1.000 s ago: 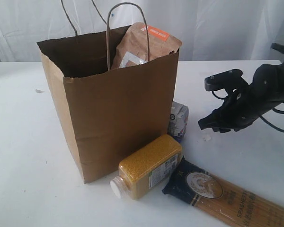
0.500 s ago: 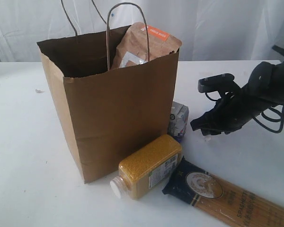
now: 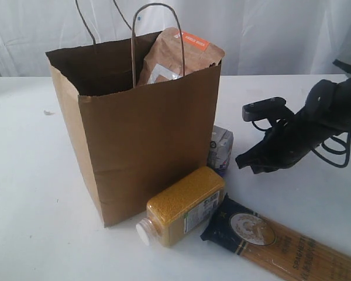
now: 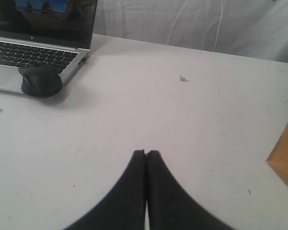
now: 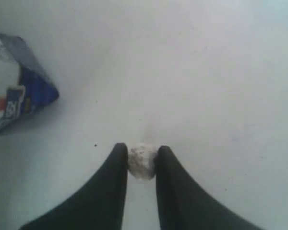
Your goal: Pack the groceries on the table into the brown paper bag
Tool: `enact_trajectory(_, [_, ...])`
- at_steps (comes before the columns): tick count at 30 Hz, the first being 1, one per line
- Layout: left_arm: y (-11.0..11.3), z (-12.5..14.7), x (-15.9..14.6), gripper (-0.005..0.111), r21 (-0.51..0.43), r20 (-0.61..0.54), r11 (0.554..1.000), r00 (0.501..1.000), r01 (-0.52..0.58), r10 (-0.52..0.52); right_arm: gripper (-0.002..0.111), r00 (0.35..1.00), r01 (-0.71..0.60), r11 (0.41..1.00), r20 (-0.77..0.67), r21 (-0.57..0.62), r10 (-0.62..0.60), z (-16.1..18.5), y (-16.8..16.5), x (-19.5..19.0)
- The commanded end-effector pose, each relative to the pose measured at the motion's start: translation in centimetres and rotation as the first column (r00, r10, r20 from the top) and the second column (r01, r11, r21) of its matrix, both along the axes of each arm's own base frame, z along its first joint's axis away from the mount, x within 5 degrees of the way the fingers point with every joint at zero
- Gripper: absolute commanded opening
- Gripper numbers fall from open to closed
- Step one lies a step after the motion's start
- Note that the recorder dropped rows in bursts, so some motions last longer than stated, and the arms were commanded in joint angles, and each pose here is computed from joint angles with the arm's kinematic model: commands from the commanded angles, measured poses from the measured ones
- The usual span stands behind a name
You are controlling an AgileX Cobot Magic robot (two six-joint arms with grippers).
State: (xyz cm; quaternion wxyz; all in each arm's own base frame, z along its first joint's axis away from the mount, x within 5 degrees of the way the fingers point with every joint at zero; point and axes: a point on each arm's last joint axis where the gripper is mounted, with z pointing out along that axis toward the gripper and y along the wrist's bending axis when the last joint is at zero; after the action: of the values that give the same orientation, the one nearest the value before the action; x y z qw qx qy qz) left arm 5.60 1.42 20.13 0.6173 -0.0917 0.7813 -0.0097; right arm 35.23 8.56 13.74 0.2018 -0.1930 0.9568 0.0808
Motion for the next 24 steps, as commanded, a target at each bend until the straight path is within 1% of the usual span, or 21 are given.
enact_trajectory(1, [0.0,0.0,0.0,0.0,0.011,0.01,1.0,1.0,-0.002,0.001,0.0,1.0,-0.015,1.0,0.025,0.02,0.015,2.8,-0.1,-0.4])
enact_trajectory(3, [0.0,0.0,0.0,0.0,0.011,0.01,1.0,1.0,-0.002,0.001,0.0,1.0,0.003,0.999,0.018,0.048,-0.003,4.3,-0.1,-1.0])
enact_trajectory(6, [0.0,0.0,0.0,0.0,0.011,0.01,1.0,1.0,-0.002,0.001,0.0,0.999,0.028,0.995,-0.045,0.1,-0.024,6.6,0.1,-2.5])
enact_trajectory(9, [0.0,0.0,0.0,0.0,0.011,0.01,1.0,1.0,-0.002,0.001,0.0,0.992,0.0,0.991,-0.126,0.137,0.017,8.2,0.3,-4.4])
enact_trajectory(12, [0.0,0.0,0.0,0.0,0.011,0.01,1.0,1.0,-0.002,0.001,0.0,0.981,-0.015,0.984,-0.19,0.178,0.05,8.9,0.4,-6.6])
enact_trajectory(18, [0.0,0.0,0.0,0.0,0.011,0.01,1.0,1.0,-0.002,0.001,0.0,0.973,-0.142,0.948,-0.136,0.284,0.186,9.7,1.7,-11.2])
enact_trajectory(20, [0.0,0.0,0.0,0.0,0.011,0.01,1.0,1.0,-0.002,0.001,0.0,0.971,-0.167,0.937,-0.115,0.308,0.211,10.0,1.7,-12.8])
enact_trajectory(22, [0.0,0.0,0.0,0.0,0.011,0.01,1.0,1.0,-0.002,0.001,0.0,0.974,-0.164,0.932,-0.099,0.322,0.206,10.3,1.5,-14.1])
enact_trajectory(24, [0.0,0.0,0.0,0.0,0.011,0.01,1.0,1.0,-0.002,0.001,0.0,0.978,-0.175,0.927,-0.051,0.333,0.204,11.4,1.3,-15.1])
